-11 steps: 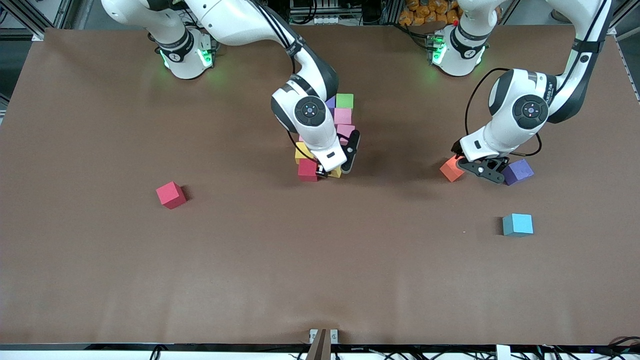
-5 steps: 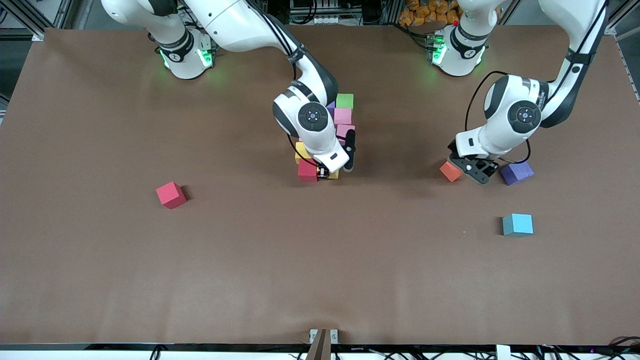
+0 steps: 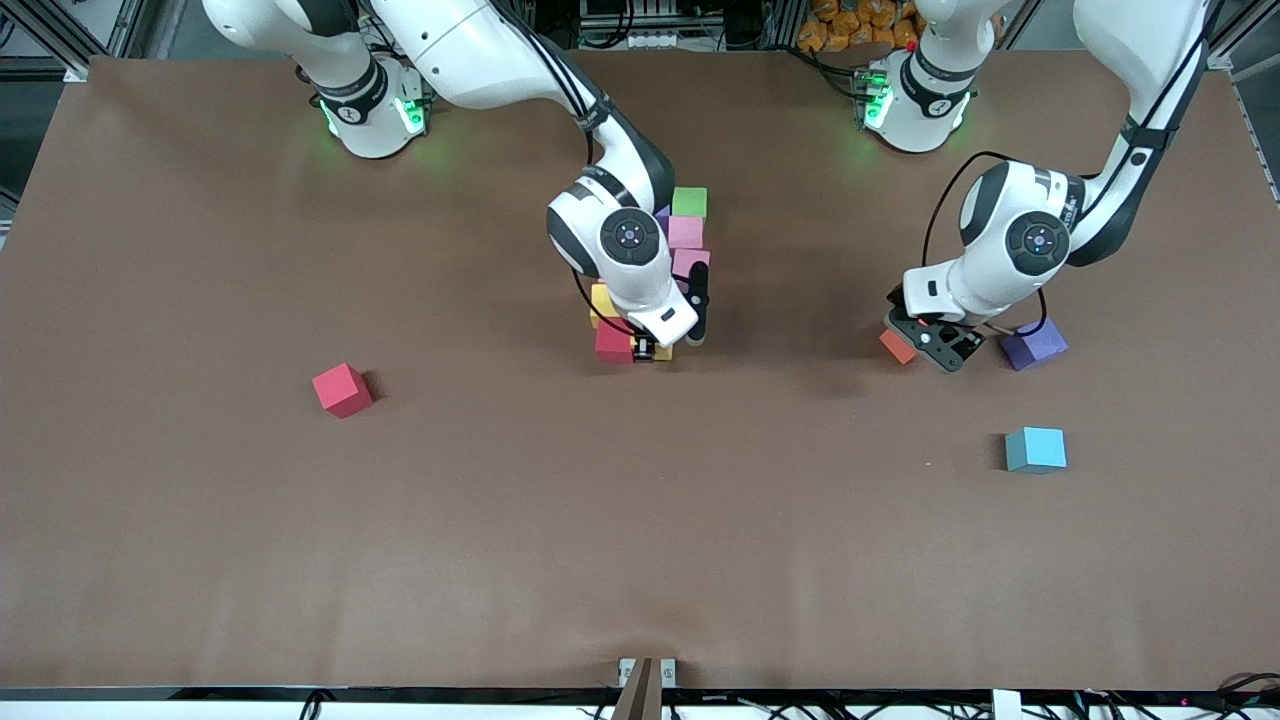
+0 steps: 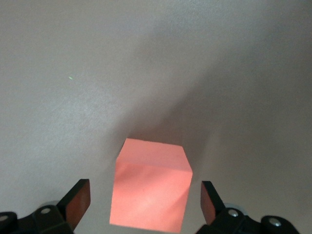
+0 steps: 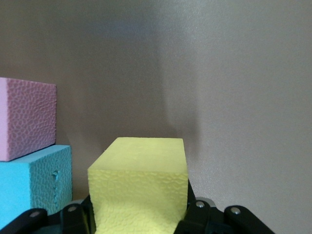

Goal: Form number 2 with 11 blocks

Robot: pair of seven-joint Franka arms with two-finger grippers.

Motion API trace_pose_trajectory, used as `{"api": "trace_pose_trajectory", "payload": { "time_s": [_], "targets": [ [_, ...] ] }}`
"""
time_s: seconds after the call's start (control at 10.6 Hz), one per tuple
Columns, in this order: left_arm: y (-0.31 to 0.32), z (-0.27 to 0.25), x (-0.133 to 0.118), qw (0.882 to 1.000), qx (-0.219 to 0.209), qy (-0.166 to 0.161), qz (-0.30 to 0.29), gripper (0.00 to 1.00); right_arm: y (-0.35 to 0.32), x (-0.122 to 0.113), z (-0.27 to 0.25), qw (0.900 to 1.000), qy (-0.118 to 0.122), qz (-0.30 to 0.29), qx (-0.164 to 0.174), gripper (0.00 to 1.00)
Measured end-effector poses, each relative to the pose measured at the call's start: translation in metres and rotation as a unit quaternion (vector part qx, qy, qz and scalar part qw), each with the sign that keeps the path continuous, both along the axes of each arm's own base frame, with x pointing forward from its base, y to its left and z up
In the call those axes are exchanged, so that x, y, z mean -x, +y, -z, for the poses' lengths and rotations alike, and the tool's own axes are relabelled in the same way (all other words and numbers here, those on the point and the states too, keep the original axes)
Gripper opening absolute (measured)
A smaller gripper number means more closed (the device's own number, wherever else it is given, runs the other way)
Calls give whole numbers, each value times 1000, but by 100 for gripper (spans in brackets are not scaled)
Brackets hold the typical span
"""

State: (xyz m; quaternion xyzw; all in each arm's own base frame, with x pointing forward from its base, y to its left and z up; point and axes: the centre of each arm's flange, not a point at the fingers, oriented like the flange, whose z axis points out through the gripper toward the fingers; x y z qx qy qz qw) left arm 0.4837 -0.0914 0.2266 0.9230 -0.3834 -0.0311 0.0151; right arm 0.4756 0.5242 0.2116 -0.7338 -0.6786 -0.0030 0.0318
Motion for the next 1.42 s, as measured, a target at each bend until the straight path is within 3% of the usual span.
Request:
{"api": "trace_pose_trajectory", "payload": {
  "time_s": [0.47, 0.75, 0.94, 1.42],
  "targets": [
    [0, 18, 2, 1000, 10, 0, 8, 100, -2, -1, 2, 1000, -6, -7, 7, 63],
    [2, 23, 3, 1000, 11, 2, 11, 92, -4, -4, 2, 1000, -11, -10, 11, 63],
    [6, 23, 1, 1000, 9, -2, 12, 64, -3, -5, 2, 1000, -14, -10, 8, 63],
    [25, 18, -10, 1000, 3, -16, 14, 63, -3, -5, 5, 1000, -15, -10, 8, 63]
  ]
}}
